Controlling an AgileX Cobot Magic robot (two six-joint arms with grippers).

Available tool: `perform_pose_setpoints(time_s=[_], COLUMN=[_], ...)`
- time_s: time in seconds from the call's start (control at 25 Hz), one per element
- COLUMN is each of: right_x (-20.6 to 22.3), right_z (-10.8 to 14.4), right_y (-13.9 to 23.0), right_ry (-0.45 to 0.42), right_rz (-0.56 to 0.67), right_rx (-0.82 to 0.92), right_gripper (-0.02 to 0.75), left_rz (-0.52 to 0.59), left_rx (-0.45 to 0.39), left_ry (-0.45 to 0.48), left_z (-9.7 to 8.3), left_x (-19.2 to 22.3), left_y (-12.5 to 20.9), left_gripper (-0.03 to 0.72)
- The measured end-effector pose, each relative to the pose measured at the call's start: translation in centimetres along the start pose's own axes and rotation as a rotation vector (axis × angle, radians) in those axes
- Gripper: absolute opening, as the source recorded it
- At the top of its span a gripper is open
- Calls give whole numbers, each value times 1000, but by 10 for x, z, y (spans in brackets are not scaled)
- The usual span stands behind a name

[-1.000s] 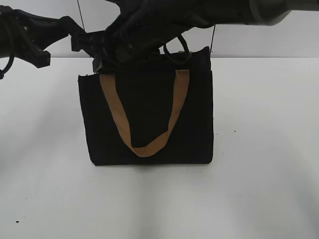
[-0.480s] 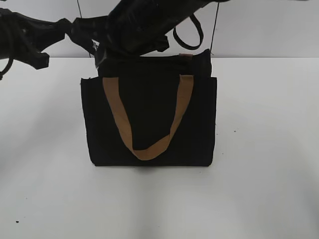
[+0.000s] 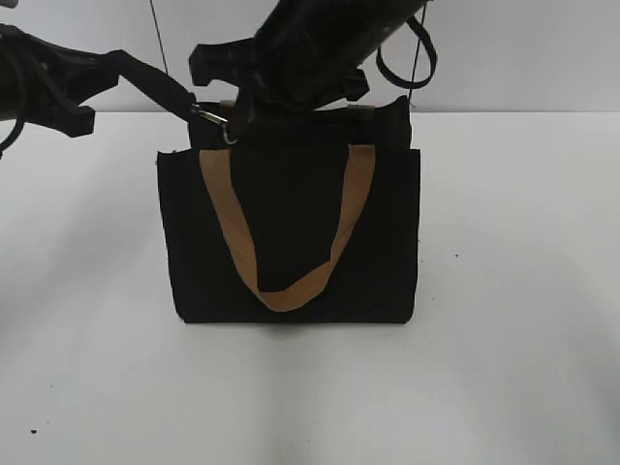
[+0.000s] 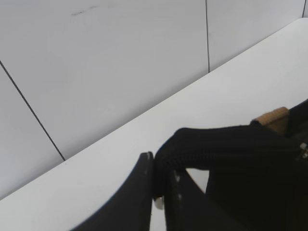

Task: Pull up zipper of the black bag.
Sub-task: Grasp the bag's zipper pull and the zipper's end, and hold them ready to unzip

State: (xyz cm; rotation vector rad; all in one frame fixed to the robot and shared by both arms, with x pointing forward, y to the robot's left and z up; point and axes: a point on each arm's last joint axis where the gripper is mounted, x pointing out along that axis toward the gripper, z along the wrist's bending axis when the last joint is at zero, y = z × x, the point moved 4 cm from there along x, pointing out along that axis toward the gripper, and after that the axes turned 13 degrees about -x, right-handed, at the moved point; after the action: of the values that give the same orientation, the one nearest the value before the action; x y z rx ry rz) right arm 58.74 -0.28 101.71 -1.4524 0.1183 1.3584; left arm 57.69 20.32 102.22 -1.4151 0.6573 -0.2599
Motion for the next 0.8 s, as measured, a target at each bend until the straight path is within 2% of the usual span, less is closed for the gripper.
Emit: perform_pose_setpoints(time_s=[0.32, 0.52, 0.8], right_x=[-26, -55, -77], right_z=[-31, -56, -68], right_y=[4, 14, 29], right_ry=[89, 178, 251], right_rz=[60, 149, 284], right_rx=[-37, -71, -160], right_gripper=[-13, -13, -13], left_rz=[13, 16, 16], left_rx=[7, 6, 7], left_ry=[-4, -6, -5], left_z=[0, 0, -1], left_x=[0, 1, 1], left_y=[2, 2, 2], left_gripper=[35, 35, 35])
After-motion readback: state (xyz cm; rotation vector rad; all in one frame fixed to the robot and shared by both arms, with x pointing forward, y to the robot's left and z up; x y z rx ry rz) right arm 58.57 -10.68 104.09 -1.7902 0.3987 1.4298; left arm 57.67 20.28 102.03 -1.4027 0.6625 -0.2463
